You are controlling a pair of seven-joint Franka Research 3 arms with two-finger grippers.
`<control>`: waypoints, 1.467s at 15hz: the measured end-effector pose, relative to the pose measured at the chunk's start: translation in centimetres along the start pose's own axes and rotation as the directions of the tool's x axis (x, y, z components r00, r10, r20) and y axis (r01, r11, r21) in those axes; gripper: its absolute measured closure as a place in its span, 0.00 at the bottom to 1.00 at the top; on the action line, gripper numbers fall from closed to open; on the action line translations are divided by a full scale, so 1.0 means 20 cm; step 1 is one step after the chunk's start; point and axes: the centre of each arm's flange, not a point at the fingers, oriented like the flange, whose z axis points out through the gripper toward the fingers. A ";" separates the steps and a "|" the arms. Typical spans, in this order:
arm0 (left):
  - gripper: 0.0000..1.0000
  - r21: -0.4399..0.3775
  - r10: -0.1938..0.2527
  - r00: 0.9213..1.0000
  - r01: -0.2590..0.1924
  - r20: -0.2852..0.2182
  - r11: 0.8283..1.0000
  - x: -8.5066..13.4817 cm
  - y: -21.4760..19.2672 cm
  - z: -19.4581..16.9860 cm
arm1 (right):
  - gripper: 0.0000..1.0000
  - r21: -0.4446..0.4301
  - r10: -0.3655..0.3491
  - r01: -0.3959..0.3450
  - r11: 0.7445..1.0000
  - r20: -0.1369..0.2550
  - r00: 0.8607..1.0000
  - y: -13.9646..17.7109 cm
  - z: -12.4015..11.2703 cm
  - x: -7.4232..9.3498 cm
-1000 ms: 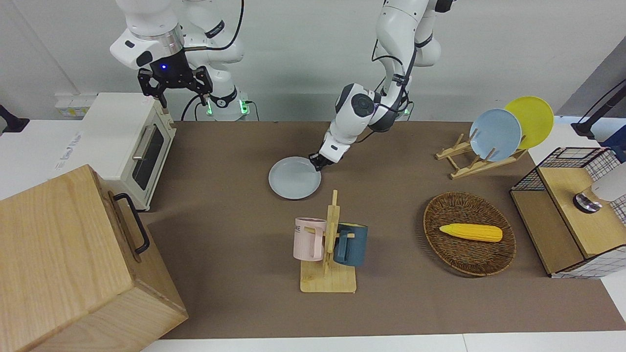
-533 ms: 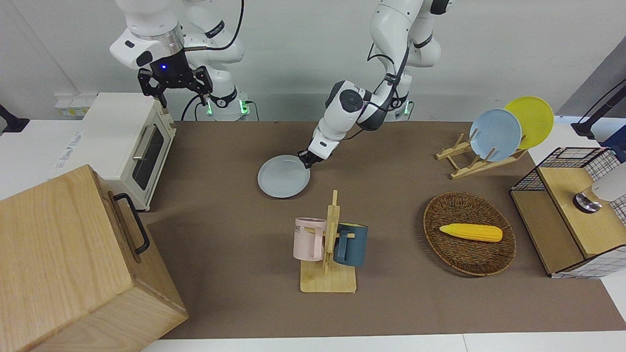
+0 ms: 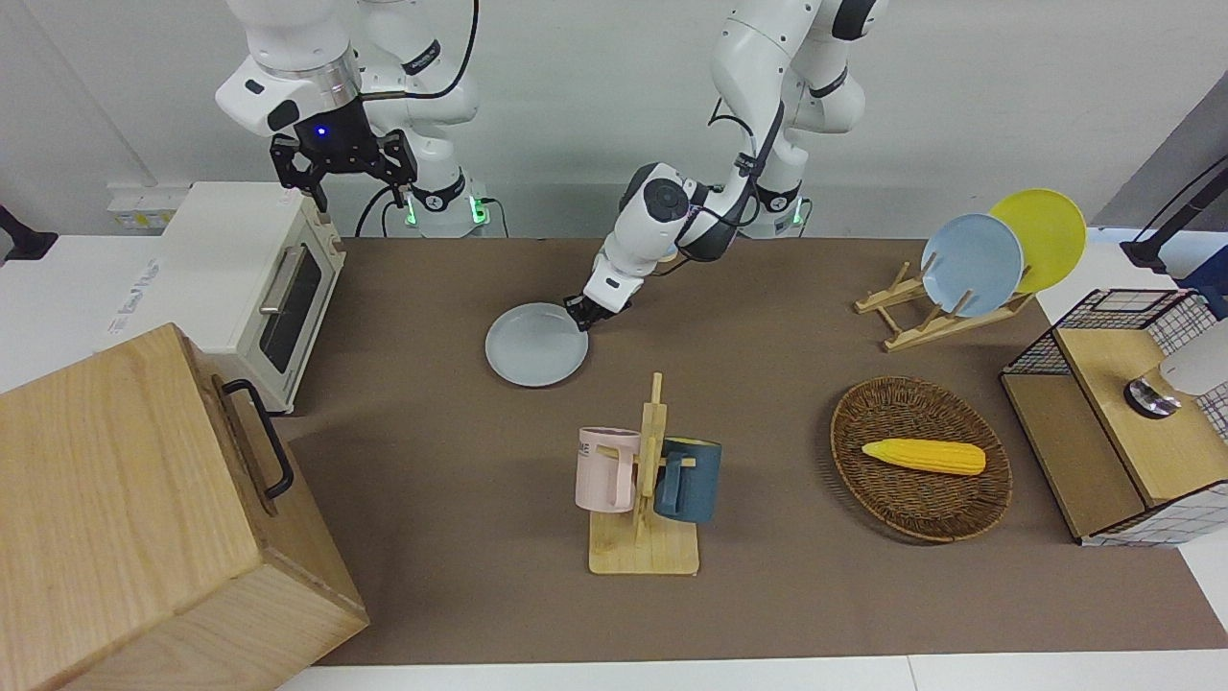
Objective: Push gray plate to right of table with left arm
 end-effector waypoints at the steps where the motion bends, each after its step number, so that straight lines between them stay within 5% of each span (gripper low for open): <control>1: 0.93 -0.001 0.000 1.000 0.000 0.000 1.000 0.00 0.00 0.01 | 0.00 0.000 0.000 0.000 1.000 0.000 1.000 0.00 0.00 0.00; 6: 0.50 -0.008 0.026 0.999 -0.026 -0.021 1.000 0.01 0.04 -0.03 | 0.00 0.000 0.000 0.000 1.000 0.000 1.000 0.00 0.00 0.00; 11: 0.01 0.140 0.154 0.983 -0.138 -0.105 0.980 0.13 -0.02 -0.25 | 0.00 0.000 0.000 0.000 1.000 0.000 1.000 0.00 0.00 0.00; 14: 0.00 0.215 0.198 0.971 -0.167 -0.131 0.962 0.27 -0.14 -0.52 | 0.00 0.000 0.000 0.000 1.000 0.000 1.000 0.00 0.00 0.00; 18: 0.00 0.289 0.289 0.953 -0.251 -0.096 0.924 0.47 -0.45 -0.95 | 0.00 0.000 0.000 0.000 1.000 0.000 1.000 0.00 0.00 0.00; 22: 0.00 0.328 0.252 0.967 -0.223 -0.049 0.918 0.53 -0.69 -1.29 | 0.00 0.000 0.000 0.000 1.000 0.000 1.000 0.00 0.00 0.00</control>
